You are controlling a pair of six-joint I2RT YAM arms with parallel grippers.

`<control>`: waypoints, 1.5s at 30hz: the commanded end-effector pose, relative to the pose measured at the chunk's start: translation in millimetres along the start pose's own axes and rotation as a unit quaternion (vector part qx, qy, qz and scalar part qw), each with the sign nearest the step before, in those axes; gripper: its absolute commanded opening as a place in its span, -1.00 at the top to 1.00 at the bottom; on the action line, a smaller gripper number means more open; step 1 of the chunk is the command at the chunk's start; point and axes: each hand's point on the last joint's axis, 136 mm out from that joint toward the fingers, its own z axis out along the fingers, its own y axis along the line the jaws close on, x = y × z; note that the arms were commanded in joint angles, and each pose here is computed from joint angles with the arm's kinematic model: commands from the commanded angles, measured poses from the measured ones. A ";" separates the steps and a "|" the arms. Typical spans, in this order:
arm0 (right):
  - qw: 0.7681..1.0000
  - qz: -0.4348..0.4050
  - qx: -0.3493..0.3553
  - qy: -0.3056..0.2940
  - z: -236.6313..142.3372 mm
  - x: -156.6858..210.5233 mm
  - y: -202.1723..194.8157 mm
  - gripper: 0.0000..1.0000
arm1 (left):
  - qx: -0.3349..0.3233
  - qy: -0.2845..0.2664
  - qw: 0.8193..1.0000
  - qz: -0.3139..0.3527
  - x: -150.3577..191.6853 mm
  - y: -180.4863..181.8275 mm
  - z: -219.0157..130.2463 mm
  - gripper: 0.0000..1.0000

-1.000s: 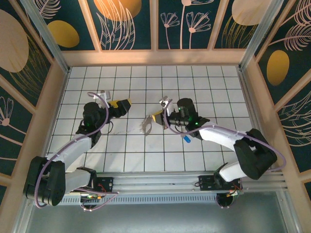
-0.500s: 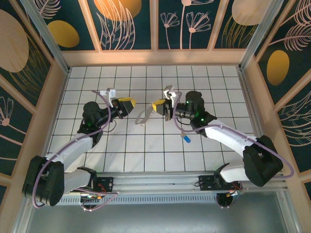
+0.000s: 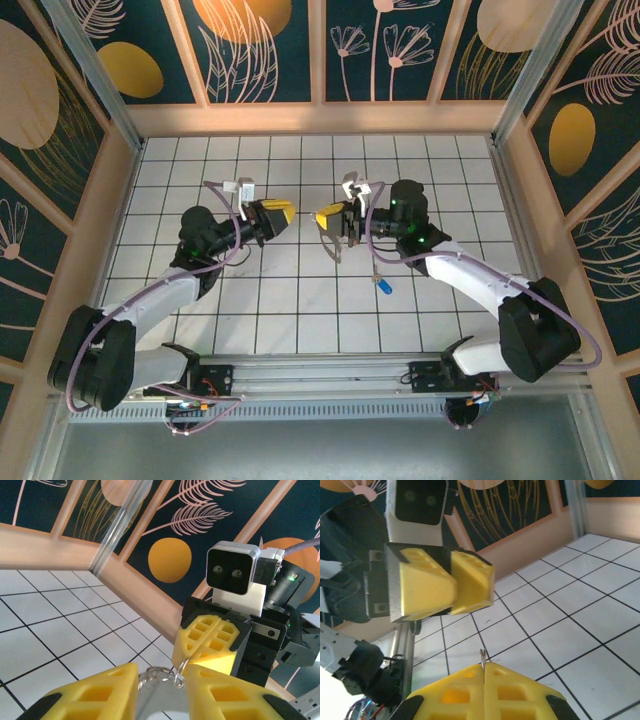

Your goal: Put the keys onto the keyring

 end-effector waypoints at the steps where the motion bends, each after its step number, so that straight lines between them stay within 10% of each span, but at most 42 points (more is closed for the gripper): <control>1: 0.998 -0.019 -0.051 -0.011 1.4 -17.5 17.4 1.00 | 0.055 -0.008 0.998 0.033 -13.1 -26.1 6.3 0.41; 45: 0.999 -0.015 -0.042 -0.020 -6.7 -19.8 8.8 1.00 | 0.098 0.053 0.993 0.036 24.1 -35.7 34.2 0.44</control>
